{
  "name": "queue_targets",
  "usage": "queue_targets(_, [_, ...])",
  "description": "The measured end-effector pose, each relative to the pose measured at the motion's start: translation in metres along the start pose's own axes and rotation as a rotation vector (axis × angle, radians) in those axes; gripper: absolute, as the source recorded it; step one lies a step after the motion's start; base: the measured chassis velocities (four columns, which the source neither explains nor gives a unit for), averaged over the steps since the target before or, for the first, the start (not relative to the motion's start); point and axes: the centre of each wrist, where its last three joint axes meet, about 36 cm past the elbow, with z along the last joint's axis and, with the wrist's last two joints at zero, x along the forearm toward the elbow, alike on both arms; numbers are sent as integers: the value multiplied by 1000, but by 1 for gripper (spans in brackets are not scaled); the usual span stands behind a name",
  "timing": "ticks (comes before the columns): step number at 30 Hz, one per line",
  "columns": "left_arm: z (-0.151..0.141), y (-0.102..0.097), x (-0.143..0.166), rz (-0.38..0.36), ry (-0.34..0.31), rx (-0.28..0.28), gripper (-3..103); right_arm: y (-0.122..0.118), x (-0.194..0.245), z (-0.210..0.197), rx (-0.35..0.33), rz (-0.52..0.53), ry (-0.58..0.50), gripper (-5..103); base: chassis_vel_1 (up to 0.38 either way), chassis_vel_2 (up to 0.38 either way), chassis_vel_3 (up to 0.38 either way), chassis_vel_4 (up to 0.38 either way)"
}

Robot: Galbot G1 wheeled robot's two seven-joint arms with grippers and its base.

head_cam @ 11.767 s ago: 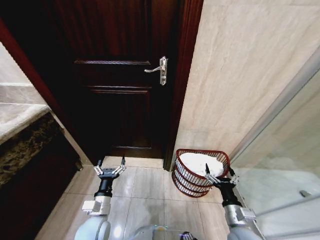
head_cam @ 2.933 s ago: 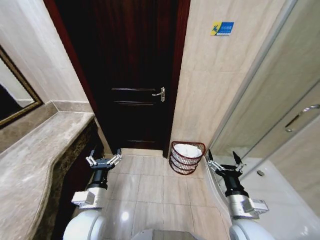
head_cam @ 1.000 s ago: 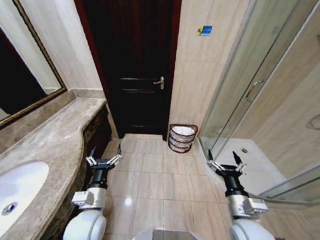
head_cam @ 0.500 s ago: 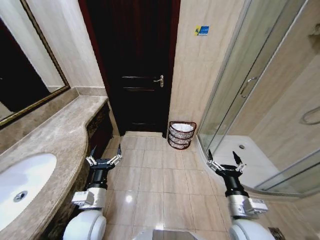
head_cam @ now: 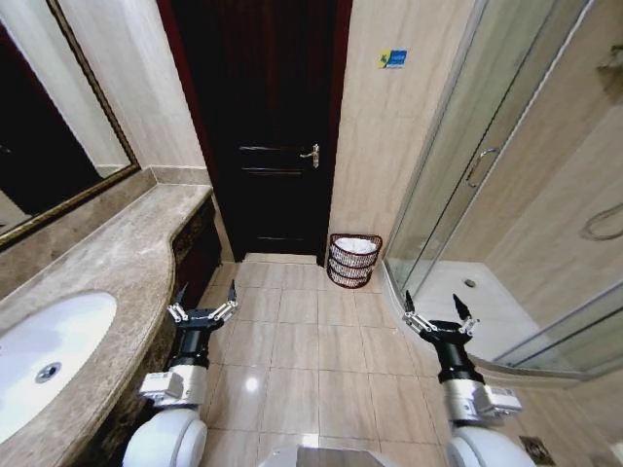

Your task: Discard the used towel into the hamper.

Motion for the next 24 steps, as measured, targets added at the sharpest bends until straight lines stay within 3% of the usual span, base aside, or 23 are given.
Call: queue_targets(24, [0, 0, 0, 0, 0, 0, 100, 0, 0, 0, 0, 0, 0, 100, 0, 0, 0, 0])
